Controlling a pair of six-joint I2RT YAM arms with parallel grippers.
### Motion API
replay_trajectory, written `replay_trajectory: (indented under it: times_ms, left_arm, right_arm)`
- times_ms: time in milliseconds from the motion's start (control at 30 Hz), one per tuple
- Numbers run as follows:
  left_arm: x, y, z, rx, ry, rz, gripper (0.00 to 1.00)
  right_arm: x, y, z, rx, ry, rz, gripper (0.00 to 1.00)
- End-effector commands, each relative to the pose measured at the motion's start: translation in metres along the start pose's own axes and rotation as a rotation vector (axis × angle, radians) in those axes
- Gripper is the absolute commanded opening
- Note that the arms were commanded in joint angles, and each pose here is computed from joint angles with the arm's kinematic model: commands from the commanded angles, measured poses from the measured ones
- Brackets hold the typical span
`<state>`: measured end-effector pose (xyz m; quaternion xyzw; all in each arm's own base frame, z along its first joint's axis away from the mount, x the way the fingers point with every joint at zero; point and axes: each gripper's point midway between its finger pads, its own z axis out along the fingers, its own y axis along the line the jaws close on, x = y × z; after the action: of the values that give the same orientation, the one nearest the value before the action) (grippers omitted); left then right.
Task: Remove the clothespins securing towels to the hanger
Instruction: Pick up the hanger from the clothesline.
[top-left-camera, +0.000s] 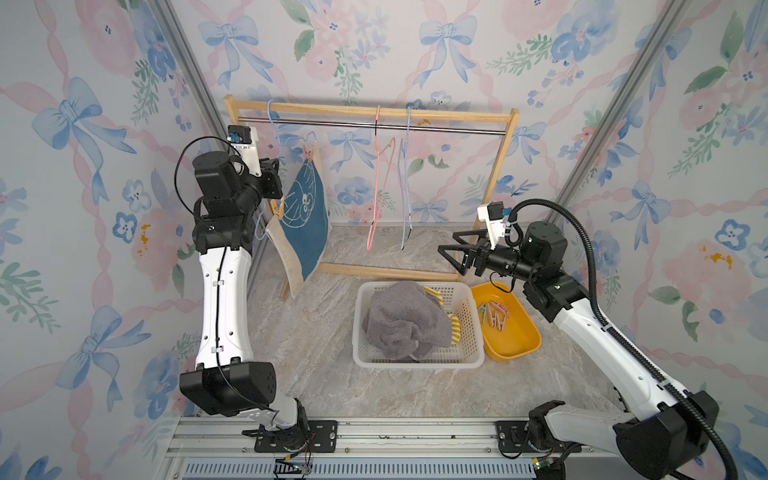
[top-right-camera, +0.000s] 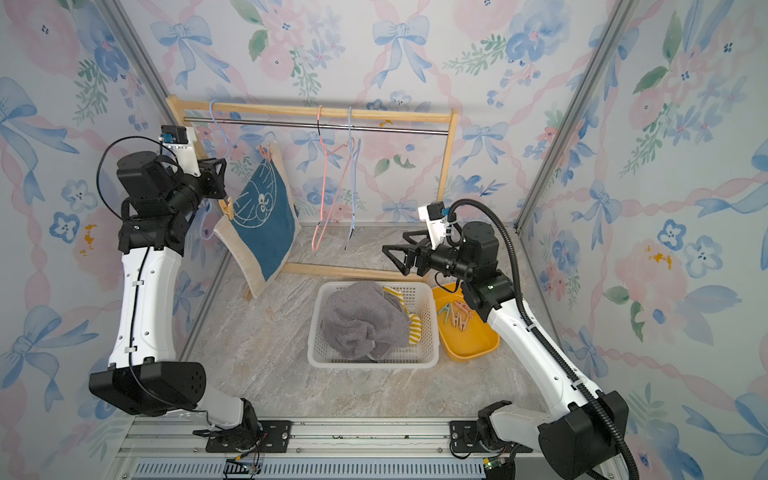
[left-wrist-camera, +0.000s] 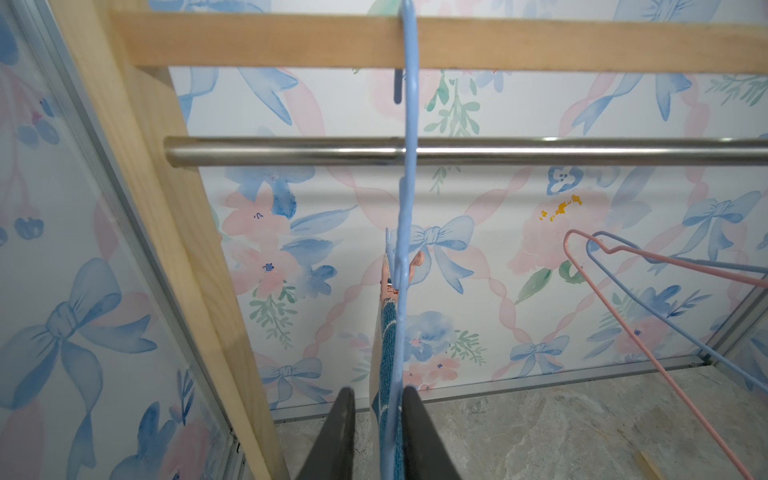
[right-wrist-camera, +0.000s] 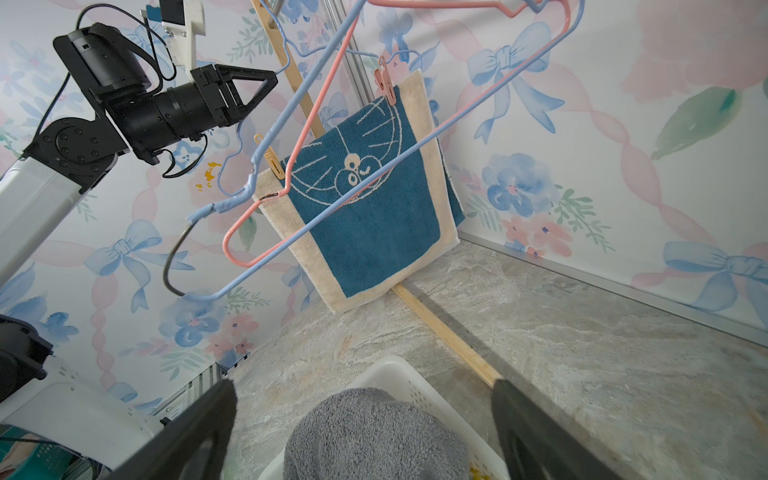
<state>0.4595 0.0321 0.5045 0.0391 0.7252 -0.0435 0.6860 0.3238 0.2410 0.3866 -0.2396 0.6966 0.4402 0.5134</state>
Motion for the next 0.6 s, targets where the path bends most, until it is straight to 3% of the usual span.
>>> replay_trajectory:
  times_ms: [0,167,567]
  left_arm:
    - [0.002,-0.001,0.004,-0.002,0.001,0.011,0.17]
    - [-0.003,-0.008,0.003,0.006,-0.01,0.02,0.01]
    - [-0.031,-0.024,-0.005,0.014,-0.073,0.042,0.0]
  right_arm:
    - [0.001,0.004,-0.003,-0.011,0.0,-0.011,0.98]
    - [0.002,0.003,-0.003,-0.007,0.004,-0.013,0.97]
    - [0.005,-0.003,0.002,0.014,0.026,-0.023,0.97]
